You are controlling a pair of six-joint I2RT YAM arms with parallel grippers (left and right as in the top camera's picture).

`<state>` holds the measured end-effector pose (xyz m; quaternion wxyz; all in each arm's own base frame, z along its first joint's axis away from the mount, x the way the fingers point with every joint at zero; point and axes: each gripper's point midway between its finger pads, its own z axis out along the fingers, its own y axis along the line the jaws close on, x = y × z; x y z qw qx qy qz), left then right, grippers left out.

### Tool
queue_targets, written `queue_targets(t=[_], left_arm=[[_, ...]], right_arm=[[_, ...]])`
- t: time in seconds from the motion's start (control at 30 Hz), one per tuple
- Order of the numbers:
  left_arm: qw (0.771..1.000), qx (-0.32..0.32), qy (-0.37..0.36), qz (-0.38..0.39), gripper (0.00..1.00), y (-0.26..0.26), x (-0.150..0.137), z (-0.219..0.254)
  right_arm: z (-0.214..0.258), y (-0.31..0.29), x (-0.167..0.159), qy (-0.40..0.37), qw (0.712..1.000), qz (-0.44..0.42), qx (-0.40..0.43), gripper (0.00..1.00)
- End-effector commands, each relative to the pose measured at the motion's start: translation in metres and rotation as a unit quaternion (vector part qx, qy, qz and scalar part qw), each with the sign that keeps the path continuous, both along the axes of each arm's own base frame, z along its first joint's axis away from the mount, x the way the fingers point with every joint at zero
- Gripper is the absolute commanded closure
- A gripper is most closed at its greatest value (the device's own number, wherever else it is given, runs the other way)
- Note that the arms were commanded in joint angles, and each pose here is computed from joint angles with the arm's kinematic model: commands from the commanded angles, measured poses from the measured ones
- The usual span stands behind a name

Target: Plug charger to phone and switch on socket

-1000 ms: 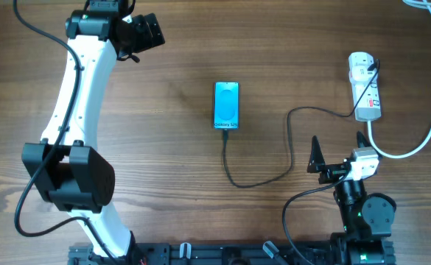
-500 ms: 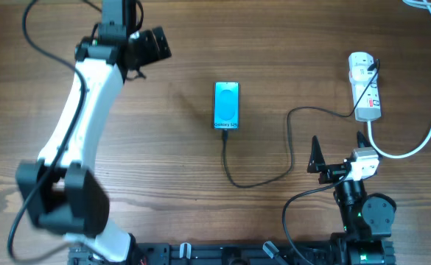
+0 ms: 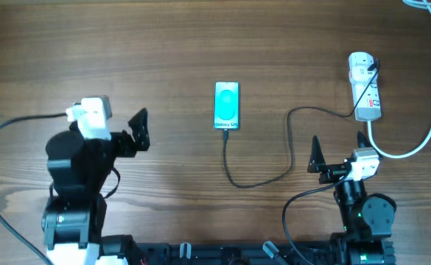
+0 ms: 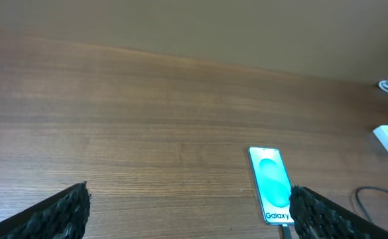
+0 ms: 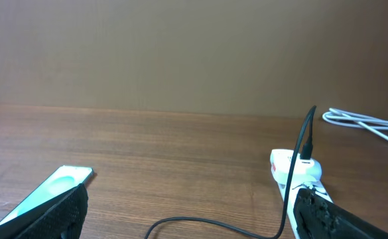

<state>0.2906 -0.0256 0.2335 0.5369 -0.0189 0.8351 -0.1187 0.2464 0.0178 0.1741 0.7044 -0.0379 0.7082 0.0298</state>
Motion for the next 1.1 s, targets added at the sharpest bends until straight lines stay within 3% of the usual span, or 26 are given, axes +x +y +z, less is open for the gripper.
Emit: queue_targets(t=[0.0,0.3,0.53,0.73,0.9,1.07], left_arm=[[1.000,0.002,-0.001,-0.015,0.00,-0.005,0.000,-0.017],[0.985,0.010,-0.171,-0.011,0.00,-0.005,-0.030,-0.029],[0.970,-0.015,-0.237,0.050,0.00,0.013,-0.044,-0.024],[0.967,-0.011,-0.250,0.049,0.00,0.013,-0.047,-0.031],[0.974,-0.002,-0.212,0.080,0.00,0.024,-0.044,-0.054],[0.979,0.074,-0.172,0.074,0.00,0.028,-0.045,-0.077]], right_arm=[[0.001,-0.001,0.000,-0.003,1.000,-0.004,0.007,0.00],[0.001,-0.001,0.000,-0.003,1.000,-0.004,0.007,0.00],[0.001,-0.001,0.000,-0.003,1.000,-0.004,0.007,0.00],[0.001,-0.001,0.000,-0.003,1.000,-0.004,0.007,0.00],[0.001,-0.001,0.000,-0.003,1.000,-0.004,0.007,0.01],[0.001,-0.001,0.000,-0.003,1.000,-0.004,0.007,0.00]])
